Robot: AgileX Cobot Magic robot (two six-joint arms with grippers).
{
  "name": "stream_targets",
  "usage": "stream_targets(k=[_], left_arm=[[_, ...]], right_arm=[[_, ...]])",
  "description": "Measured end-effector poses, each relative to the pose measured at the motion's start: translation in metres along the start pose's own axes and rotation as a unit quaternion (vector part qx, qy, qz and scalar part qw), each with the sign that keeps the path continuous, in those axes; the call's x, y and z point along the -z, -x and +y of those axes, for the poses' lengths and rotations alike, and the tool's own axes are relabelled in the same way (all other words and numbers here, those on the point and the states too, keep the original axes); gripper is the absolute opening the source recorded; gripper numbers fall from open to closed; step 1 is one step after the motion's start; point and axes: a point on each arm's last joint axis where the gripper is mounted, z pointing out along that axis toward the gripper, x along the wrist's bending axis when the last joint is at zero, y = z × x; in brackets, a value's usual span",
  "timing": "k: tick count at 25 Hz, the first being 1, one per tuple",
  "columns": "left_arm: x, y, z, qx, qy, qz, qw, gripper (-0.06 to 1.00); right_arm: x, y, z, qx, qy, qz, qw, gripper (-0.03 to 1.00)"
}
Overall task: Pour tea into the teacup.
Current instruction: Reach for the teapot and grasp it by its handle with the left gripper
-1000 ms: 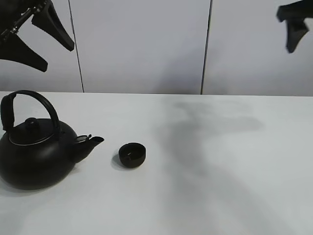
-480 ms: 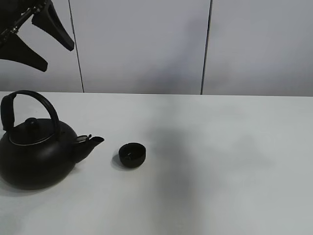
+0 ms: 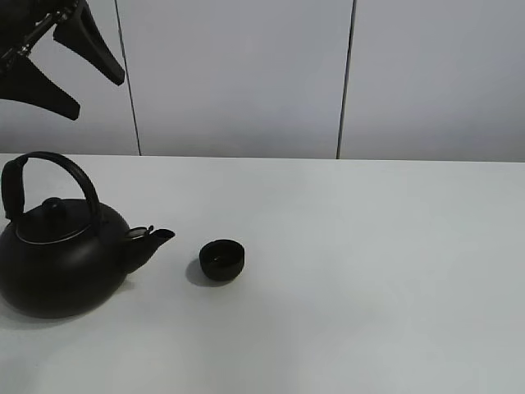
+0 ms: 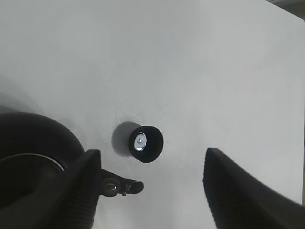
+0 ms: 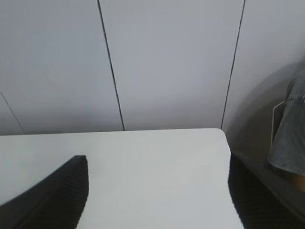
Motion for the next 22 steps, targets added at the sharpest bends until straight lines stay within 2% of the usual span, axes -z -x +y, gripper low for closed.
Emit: stream_targets(k=[3, 6, 15, 22], left_arm=[[0.0, 0.0, 0.0, 0.0, 0.0, 0.0, 1.0, 0.45], [0.0, 0.0, 0.0, 0.0, 0.0, 0.0, 1.0, 0.45], [0.0, 0.0, 0.0, 0.0, 0.0, 0.0, 1.0, 0.45], [0.0, 0.0, 0.0, 0.0, 0.0, 0.0, 1.0, 0.45]], right_arm=[[0.017, -0.004, -0.031, 0.0, -0.004, 0.001, 1.0, 0.56], [0.016, -0.007, -0.068, -0.001, -0.027, 0.002, 1.0, 0.56], [-0.041, -0.012, -0.184, -0.022, -0.162, 0.011, 0.986, 0.56], [-0.061, -0.014, -0.229, -0.005, -0.158, 0.039, 0.987, 0.56]])
